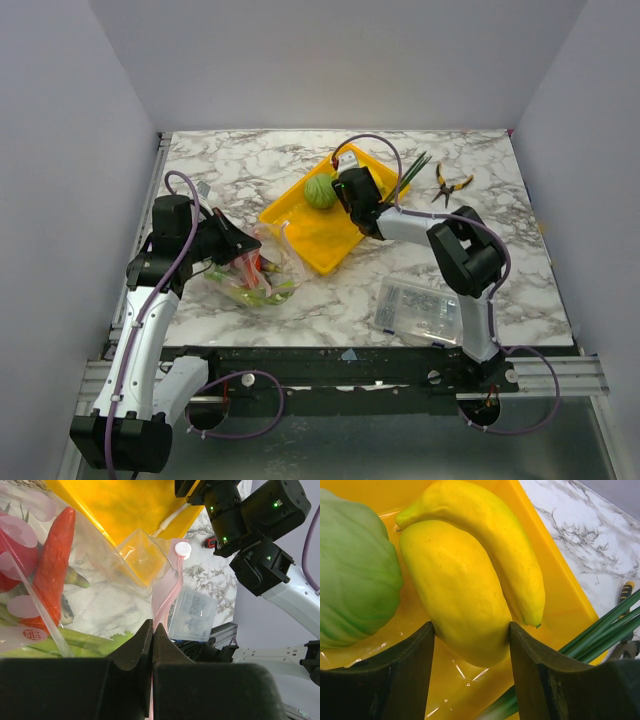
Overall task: Place the food in the zip-top bag and seal the zipper
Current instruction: Pick up the fake fruit from the zipper food storage bag.
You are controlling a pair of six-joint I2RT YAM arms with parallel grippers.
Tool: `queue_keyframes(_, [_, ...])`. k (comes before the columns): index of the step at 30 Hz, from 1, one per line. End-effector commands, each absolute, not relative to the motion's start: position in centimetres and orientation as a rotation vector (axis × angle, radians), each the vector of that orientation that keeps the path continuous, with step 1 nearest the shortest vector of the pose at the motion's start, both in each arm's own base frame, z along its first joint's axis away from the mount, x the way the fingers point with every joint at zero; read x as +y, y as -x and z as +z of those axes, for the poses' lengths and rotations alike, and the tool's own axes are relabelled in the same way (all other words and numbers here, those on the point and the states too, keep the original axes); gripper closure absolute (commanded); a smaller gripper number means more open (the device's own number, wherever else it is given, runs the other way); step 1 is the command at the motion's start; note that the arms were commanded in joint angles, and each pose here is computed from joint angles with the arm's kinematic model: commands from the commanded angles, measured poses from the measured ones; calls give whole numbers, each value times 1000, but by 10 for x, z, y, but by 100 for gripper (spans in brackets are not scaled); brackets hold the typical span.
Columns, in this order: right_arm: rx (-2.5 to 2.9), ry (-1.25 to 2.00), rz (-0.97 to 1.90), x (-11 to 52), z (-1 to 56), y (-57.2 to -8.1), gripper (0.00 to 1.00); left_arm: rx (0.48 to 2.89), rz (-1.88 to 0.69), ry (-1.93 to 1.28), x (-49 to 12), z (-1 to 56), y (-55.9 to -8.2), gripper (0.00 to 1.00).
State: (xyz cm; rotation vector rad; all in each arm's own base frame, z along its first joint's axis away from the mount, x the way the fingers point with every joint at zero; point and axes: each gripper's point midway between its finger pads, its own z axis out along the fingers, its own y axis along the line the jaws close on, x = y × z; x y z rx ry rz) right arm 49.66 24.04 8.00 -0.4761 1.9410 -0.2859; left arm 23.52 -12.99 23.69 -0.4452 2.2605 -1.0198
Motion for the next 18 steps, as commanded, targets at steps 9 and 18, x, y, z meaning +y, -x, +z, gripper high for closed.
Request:
queue_keyframes(9, [1997,407,-115,245,81,-472,100,2316,-1120,394,-152,218,-232,100])
queue_keyframes(18, [1994,404,-118,249,82,-478,100,2471,-1059,363,-166,154,-193,100])
